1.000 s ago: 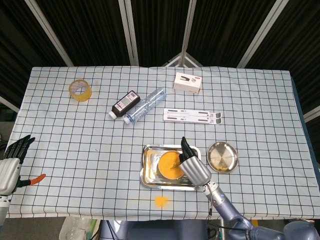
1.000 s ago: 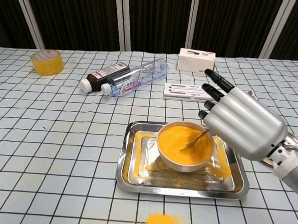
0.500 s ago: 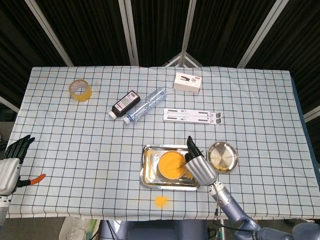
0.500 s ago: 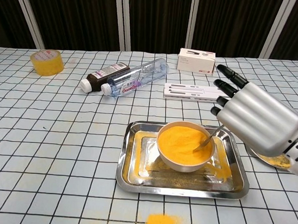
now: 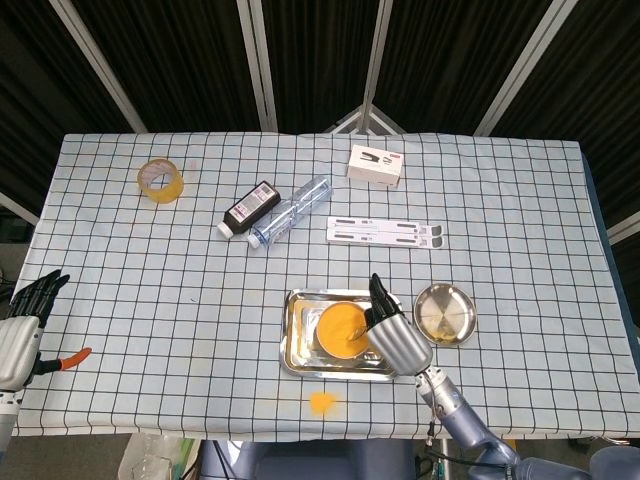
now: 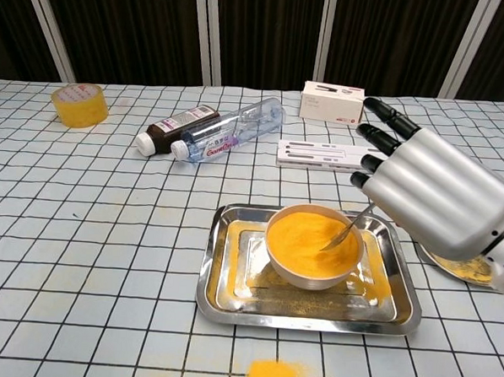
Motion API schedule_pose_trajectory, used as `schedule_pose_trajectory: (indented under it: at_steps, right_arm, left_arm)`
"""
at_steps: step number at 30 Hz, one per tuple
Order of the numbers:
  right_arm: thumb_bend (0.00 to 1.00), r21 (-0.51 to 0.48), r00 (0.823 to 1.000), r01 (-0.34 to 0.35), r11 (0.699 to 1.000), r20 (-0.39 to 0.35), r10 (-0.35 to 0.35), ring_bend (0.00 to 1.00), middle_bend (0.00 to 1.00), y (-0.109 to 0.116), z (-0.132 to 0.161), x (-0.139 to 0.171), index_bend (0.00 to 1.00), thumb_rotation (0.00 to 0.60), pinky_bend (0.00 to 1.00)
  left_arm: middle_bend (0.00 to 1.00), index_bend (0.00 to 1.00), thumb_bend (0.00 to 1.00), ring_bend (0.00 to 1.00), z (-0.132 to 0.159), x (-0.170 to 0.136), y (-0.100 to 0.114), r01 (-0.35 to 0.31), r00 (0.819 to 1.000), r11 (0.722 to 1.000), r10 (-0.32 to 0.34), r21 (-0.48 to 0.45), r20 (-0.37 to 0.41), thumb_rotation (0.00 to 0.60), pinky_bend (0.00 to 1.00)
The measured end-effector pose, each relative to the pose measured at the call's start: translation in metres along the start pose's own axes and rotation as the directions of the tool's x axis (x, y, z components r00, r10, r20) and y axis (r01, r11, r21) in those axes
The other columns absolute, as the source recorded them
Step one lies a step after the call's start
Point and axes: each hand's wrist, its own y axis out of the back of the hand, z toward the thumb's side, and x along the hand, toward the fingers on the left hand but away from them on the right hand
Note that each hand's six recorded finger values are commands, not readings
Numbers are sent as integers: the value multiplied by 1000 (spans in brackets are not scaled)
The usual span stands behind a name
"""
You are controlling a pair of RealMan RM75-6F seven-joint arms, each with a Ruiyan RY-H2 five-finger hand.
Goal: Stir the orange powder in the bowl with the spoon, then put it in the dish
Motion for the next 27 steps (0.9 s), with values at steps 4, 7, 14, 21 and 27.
schedule_pose_trajectory:
  at_steps: [4, 7, 14, 21, 27]
  right_arm:
    - [567, 22, 1000, -18, 1000, -10, 18, 181, 511, -4, -1, 4, 607, 600, 0]
    - [567, 33, 999, -29, 999, -18, 30, 181, 511, -6, 0, 7, 608, 600, 0]
    - [567, 73, 999, -35, 997, -35, 37, 181, 511, -10, 4, 9, 608, 600, 0]
    - [567, 132, 999, -39, 990, -31, 43, 181, 511, -10, 11, 6, 608, 600, 0]
    - [568, 134, 999, -44, 990, -21, 47, 182, 511, -7, 19, -4, 608, 600, 0]
  left_arm:
    - [0, 0, 4, 0, 0, 0, 0, 1, 1000, 1000, -1, 0, 1, 600, 0]
    - [0, 0, 4, 0, 0, 0, 0, 0, 1000, 1000, 0, 0, 1, 600, 0]
    - [0, 0, 4, 0, 0, 0, 0, 0, 1000, 1000, 0, 2, -1, 600, 0]
    - [0, 0, 4, 0, -1, 0, 0, 0, 1000, 1000, 0, -2, -2, 600, 0]
    - [0, 0, 5, 0, -1, 0, 1, -1, 1000, 1000, 1, -6, -4, 600, 0]
